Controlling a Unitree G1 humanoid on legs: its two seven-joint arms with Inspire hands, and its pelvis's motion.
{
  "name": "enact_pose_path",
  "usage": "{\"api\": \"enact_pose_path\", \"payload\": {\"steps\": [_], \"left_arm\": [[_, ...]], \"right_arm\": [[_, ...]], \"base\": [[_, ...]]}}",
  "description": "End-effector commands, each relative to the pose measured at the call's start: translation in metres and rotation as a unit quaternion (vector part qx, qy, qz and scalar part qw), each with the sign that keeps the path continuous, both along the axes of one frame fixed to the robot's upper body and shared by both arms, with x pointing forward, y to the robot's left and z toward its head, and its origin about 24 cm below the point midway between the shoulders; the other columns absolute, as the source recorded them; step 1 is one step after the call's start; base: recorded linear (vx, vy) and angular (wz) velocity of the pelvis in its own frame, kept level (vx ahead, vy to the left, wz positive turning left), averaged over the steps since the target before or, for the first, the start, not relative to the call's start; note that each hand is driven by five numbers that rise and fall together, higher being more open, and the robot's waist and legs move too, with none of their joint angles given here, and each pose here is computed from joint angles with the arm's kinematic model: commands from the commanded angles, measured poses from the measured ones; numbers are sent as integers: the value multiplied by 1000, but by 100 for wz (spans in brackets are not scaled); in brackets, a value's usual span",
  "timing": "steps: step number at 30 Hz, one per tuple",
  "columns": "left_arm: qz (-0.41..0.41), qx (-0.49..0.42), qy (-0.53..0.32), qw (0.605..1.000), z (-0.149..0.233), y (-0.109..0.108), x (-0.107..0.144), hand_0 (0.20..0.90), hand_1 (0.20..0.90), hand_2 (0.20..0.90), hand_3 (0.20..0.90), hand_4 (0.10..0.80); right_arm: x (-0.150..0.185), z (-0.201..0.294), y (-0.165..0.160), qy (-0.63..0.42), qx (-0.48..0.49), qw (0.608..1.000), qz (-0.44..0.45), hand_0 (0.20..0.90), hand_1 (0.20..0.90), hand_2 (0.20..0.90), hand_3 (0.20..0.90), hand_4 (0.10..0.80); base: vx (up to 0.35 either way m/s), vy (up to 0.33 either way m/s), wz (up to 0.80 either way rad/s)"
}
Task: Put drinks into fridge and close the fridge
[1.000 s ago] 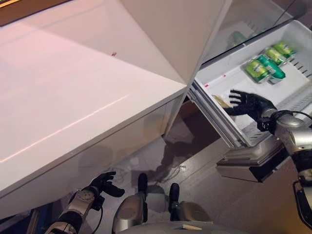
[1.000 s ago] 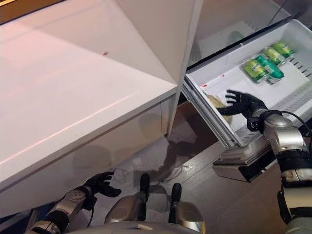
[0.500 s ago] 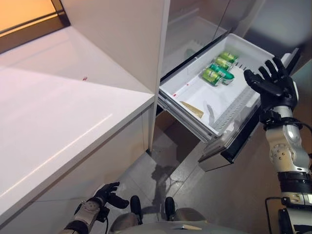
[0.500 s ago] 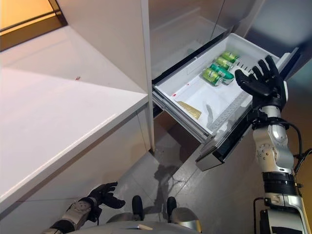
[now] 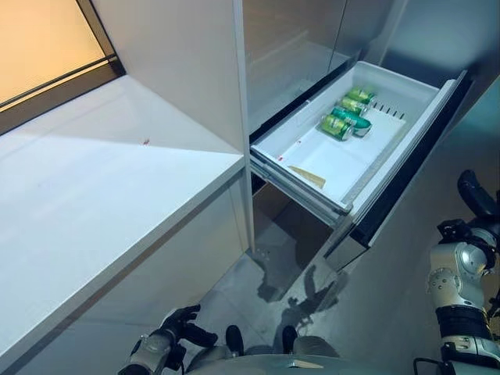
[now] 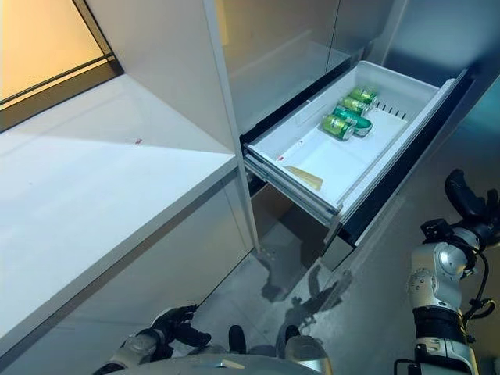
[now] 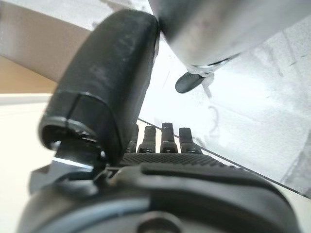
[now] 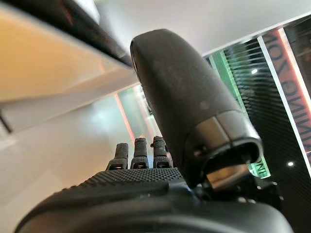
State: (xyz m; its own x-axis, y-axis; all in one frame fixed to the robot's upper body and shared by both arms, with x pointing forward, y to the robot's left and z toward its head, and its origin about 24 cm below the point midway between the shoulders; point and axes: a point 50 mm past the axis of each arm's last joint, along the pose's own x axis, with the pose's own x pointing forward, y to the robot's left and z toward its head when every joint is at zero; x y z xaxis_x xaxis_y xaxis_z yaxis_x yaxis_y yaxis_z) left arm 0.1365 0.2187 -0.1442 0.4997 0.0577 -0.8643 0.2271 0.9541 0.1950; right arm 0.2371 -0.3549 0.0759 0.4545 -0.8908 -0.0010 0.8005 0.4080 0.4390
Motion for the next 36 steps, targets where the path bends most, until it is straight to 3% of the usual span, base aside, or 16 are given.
{"api": "enact_pose_path", "payload": {"steps": [1, 6, 12, 21, 28, 36], "left_arm": [[24, 16, 1, 1000, 1, 12, -5, 900, 900, 900, 900, 800], [33, 6, -19, 999, 5, 9, 5, 900, 900, 900, 900, 800], [41, -3, -36, 999, 8, 6, 9, 900, 900, 900, 900, 800], [59, 2, -27, 998, 5, 9, -3, 900, 900, 900, 900, 800], [70, -9, -27, 997, 4, 8, -7, 900, 900, 900, 900, 800], [73, -6, -24, 997, 4, 14, -14, 900, 900, 900, 900, 800]], "right_arm": [[7, 56, -11, -124, -55, 990, -26, 900, 900, 900, 900, 800], [15, 51, -11, -125, -36, 991, 14, 900, 900, 900, 900, 800], [40, 63, 10, -161, -60, 973, 156, 900, 900, 900, 900, 800], [66, 102, 51, -210, -118, 923, 299, 900, 900, 900, 900, 800], [77, 129, 81, -251, -142, 884, 368, 900, 900, 900, 900, 800], [92, 156, 88, -255, -158, 875, 379, 900, 900, 900, 900, 800]], "base": [[-73, 17, 7], [-46, 18, 10], [-13, 25, 12], [25, 33, 9], [67, 35, 16], [71, 10, 26]]}}
